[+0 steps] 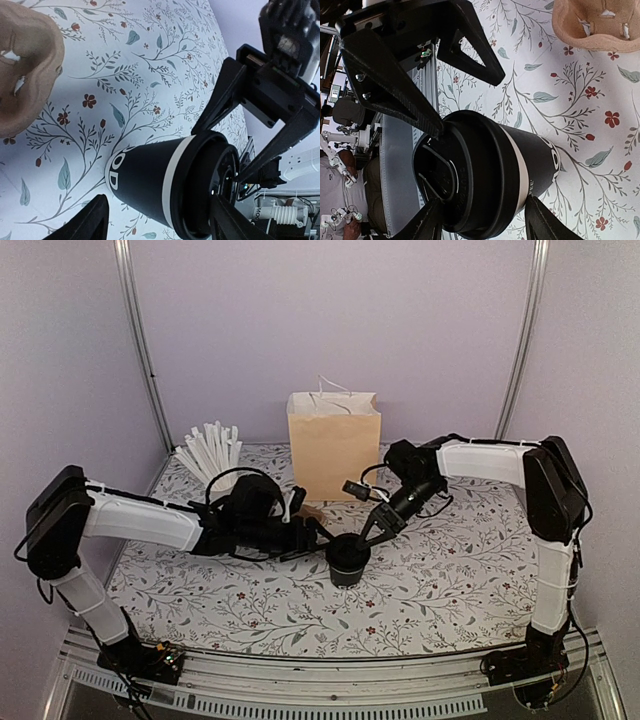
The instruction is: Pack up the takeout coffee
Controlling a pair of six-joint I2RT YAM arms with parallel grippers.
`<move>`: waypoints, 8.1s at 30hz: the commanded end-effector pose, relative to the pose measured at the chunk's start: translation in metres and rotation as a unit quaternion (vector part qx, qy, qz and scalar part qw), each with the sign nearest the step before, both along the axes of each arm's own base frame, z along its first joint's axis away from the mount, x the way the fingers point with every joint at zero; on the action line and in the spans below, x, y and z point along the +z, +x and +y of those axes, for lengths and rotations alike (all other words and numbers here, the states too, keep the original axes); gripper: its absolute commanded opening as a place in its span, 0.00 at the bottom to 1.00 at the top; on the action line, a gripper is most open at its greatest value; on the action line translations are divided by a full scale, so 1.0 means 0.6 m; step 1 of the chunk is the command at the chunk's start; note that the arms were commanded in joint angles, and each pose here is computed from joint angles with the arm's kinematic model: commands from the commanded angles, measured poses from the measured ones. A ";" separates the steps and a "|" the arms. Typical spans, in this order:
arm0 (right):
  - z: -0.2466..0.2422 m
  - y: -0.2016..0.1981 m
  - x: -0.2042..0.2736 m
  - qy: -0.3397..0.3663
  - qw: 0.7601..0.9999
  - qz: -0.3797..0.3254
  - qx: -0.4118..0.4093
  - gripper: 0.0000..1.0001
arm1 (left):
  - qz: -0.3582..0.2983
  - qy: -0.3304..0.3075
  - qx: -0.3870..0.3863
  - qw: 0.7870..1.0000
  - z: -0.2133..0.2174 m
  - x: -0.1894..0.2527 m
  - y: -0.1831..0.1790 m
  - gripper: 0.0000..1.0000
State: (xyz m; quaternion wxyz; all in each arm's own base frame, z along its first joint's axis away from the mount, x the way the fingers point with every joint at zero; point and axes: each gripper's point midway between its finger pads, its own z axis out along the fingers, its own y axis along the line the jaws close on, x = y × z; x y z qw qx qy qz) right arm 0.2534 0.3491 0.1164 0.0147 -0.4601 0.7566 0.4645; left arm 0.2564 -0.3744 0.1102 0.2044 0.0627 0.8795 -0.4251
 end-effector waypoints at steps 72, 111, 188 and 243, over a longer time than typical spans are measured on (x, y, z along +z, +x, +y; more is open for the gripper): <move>-0.115 -0.011 -0.220 -0.230 0.963 0.070 -0.119 0.29 | 0.240 0.040 0.036 0.969 0.097 -0.224 -0.130 0.39; -0.034 -0.113 -0.054 -0.068 0.997 0.016 0.022 0.31 | 0.000 0.067 -0.002 0.998 0.039 -0.087 0.031 0.35; -0.053 -0.007 -0.076 -0.054 0.992 0.085 -0.071 0.45 | 0.107 0.008 -0.010 0.994 0.002 -0.078 -0.059 0.37; -0.053 -0.006 0.021 -0.038 0.998 -0.039 -0.041 0.47 | 0.016 0.066 -0.040 0.997 -0.009 0.019 -0.066 0.36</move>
